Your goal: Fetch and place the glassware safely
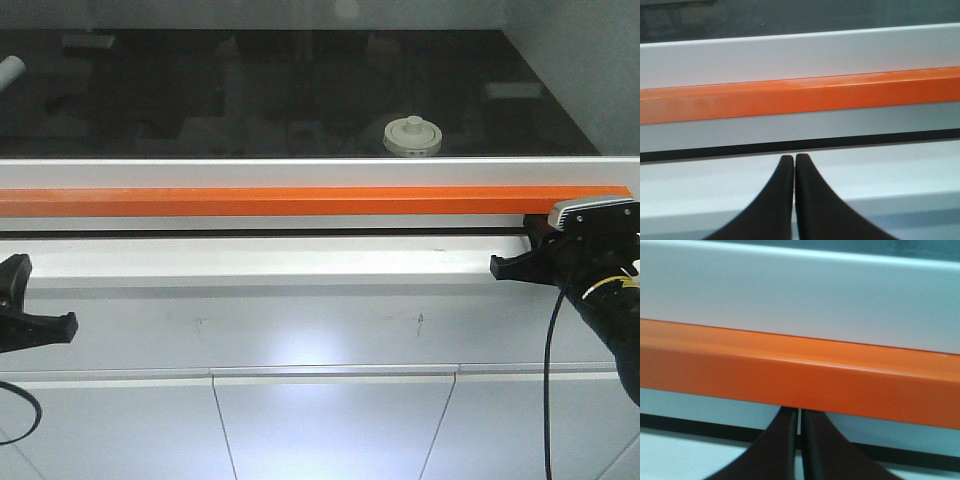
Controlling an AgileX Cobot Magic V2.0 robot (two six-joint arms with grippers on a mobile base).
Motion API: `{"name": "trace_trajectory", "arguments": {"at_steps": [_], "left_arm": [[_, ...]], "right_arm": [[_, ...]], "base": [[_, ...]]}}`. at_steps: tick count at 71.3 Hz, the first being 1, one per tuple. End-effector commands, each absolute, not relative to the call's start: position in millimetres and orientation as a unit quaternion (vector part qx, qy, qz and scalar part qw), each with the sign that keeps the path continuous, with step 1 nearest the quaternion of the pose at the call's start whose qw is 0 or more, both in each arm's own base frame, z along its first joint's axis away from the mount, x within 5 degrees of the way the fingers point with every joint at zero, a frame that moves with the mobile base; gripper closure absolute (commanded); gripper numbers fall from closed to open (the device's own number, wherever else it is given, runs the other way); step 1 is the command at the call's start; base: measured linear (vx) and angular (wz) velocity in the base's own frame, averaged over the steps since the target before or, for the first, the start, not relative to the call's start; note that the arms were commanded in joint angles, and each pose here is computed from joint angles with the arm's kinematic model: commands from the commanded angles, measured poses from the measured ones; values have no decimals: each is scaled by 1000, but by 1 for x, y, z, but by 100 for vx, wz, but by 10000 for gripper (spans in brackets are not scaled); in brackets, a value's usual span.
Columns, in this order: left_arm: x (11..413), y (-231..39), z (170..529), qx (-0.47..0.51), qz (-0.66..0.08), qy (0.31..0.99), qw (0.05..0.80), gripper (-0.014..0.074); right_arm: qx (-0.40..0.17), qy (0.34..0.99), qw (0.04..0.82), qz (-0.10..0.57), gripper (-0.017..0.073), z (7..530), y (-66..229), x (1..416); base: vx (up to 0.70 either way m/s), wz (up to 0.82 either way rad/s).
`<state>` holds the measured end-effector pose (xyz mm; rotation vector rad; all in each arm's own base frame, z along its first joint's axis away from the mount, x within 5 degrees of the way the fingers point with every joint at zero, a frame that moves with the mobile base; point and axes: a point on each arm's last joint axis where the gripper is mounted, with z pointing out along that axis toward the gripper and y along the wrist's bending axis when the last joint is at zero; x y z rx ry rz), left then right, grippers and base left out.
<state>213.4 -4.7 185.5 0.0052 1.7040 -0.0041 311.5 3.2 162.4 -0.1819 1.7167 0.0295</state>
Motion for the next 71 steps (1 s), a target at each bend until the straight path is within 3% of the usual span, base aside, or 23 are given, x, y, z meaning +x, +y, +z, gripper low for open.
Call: {"name": "trace_trajectory", "arguments": {"at_steps": [1, 49, 71], "left_arm": [[231, -7, 201, 10, -4, 711, 703, 601], [297, -9, 185, 9, -4, 721, 693, 601], [304, -9, 180, 9, -4, 728, 686, 601]], "right_arm": [[-76, 691, 719, 8, 560, 192, 1, 317], [-78, 691, 718, 8, 560, 192, 1, 317], [-78, 693, 716, 8, 560, 192, 1, 317]], "base": [[0, 0], [0, 0], [0, 0]]}}
